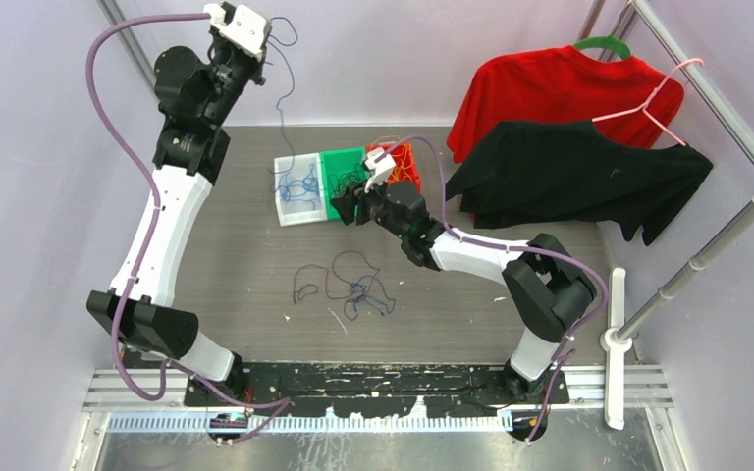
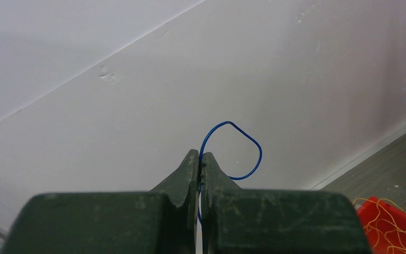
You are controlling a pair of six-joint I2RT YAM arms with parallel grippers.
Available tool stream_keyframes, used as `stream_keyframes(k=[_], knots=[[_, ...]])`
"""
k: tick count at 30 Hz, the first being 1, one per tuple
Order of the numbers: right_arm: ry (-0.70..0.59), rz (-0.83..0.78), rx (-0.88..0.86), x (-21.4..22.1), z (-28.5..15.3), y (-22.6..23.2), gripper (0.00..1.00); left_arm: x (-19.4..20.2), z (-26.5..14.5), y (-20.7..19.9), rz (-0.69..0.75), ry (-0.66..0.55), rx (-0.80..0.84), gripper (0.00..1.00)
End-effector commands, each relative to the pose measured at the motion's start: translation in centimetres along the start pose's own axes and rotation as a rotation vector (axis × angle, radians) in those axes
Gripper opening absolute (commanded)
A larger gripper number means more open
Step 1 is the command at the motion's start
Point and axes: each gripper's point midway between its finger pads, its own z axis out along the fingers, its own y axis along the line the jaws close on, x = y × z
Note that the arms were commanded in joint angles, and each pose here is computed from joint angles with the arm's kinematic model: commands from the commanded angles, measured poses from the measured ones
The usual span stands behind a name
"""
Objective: Untangle the cables
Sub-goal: Place the cable in the bin.
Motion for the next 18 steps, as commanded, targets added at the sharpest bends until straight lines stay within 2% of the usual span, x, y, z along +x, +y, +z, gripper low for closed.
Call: stream_keyframes(k=[1,13,18], knots=[[-0.083,-0.022,-0.032,-2.8,0.0,0.9,0.54,-5.1,-0.1,4.1,0.085,-0.144,-0.115,0.00],[-0.062,-0.016,-0.018,-2.1,-1.3,0.3,0.52,-6.3,0.0,5.1,0.084,-0.185,-0.125,0.00],[-0.062,-0.015,-0.019,-2.2,-1.5,0.3,0.52,-4.8,0.3,4.7,0.082,-0.158,-0.118,0.00]])
